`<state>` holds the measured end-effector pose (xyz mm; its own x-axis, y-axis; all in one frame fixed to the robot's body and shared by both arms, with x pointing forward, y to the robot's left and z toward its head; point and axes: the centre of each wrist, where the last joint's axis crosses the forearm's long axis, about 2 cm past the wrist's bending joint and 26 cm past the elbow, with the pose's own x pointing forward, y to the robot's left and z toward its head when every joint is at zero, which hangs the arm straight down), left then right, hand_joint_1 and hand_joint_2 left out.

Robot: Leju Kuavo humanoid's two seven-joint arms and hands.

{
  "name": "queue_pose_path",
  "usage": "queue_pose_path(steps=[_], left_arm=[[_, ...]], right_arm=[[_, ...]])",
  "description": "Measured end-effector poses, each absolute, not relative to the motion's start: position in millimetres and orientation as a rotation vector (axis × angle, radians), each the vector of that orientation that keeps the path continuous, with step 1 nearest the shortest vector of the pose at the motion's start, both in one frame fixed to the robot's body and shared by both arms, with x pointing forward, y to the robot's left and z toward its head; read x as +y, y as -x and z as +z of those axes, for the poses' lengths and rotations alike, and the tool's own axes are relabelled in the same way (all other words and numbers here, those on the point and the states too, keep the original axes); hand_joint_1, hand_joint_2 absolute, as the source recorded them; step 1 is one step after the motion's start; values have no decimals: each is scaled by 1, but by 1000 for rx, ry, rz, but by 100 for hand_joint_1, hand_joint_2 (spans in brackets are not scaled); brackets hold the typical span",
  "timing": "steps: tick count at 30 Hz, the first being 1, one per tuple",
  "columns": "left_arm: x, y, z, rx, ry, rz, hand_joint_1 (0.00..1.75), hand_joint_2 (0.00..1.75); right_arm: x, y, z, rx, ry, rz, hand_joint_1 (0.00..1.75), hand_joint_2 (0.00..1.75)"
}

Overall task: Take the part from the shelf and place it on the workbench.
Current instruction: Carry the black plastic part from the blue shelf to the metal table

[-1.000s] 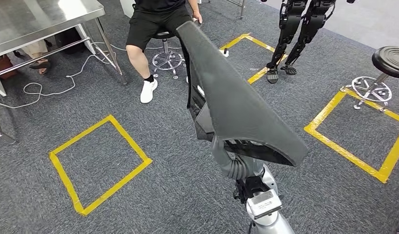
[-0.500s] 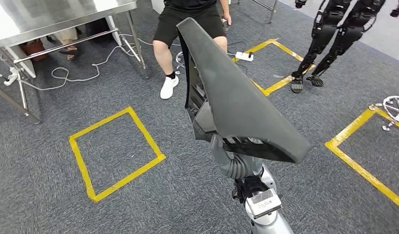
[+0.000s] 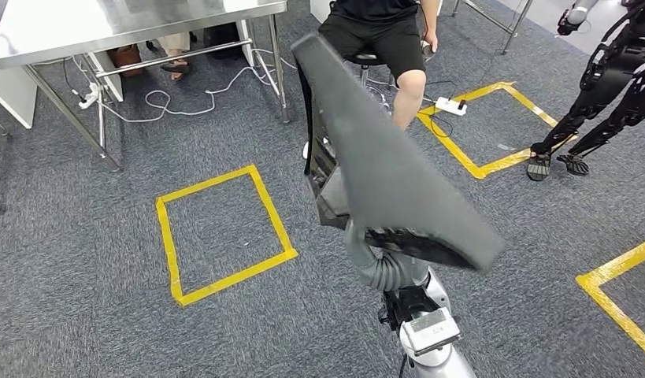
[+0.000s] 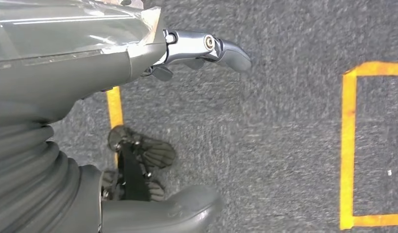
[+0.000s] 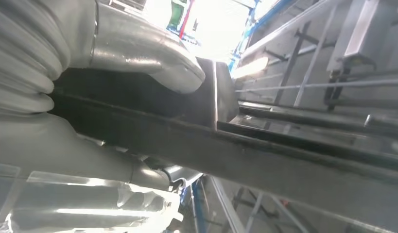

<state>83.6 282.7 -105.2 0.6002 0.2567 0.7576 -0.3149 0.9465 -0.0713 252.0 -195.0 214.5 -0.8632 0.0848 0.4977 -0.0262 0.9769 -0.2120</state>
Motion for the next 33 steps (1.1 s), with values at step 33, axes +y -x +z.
queue_pose_path(steps=[33], left_arm=[[284, -87, -105, -876, -79, 333, 0, 175]], right_arm=[[-196, -250, 214, -2600, 55, 274, 175, 175]])
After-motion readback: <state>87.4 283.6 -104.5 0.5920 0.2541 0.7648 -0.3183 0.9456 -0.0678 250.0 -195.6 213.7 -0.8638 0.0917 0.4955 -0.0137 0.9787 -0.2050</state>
